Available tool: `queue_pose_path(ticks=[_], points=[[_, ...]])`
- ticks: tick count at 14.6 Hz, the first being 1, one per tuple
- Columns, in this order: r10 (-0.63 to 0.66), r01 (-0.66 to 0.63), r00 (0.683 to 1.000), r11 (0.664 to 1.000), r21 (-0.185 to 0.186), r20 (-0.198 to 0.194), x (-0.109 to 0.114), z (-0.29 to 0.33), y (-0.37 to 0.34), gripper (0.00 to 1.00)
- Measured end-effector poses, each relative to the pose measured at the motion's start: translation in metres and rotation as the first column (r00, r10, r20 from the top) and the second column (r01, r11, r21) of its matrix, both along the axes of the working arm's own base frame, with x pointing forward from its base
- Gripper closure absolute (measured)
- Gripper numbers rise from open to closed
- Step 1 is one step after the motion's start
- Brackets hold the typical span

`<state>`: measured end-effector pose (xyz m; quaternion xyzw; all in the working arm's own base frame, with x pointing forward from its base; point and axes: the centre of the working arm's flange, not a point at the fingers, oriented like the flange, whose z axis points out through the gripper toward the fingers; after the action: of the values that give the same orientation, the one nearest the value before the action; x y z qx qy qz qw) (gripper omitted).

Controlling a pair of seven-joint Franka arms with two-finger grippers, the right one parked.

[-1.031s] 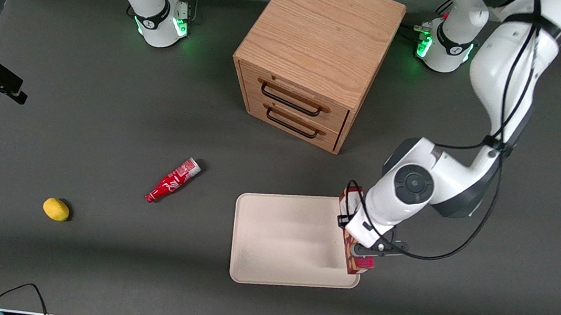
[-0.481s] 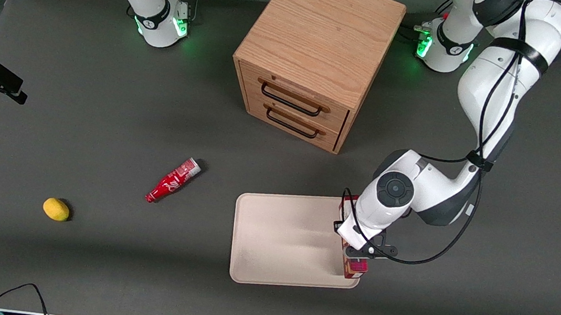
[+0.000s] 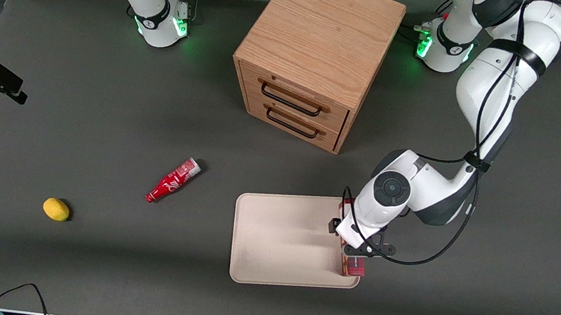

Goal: Place red cookie box on tray

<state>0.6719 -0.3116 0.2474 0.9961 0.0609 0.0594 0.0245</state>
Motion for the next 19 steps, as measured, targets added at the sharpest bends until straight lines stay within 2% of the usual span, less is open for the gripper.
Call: queue_pose_path(ticks=[2, 5, 7, 9, 11, 13, 15, 17, 19], points=[[0.015, -0.015, 1.000, 1.000, 0.007, 0.009, 0.003, 0.015, 0.001, 0.00], [0.036, -0.035, 0.999, 0.999, 0.040, -0.020, -0.002, 0.066, 0.005, 0.00], [0.064, -0.064, 0.997, 0.998, 0.012, -0.045, -0.006, 0.120, 0.013, 0.00], [0.049, -0.050, 0.994, 0.999, -0.012, -0.098, -0.015, 0.181, 0.041, 0.00], [0.010, -0.012, 0.988, 1.000, -0.008, -0.153, -0.025, 0.240, 0.097, 0.00], [-0.051, 0.056, 0.976, 0.998, 0.019, -0.212, -0.044, 0.291, 0.162, 0.00], [-0.101, 0.109, 0.964, 0.994, 0.021, -0.247, -0.067, 0.334, 0.221, 0.00], [-0.132, 0.140, 0.955, 0.990, 0.010, -0.264, -0.091, 0.365, 0.268, 0.00], [-0.148, 0.154, 0.953, 0.988, 0.004, -0.264, -0.115, 0.375, 0.294, 0.00]])
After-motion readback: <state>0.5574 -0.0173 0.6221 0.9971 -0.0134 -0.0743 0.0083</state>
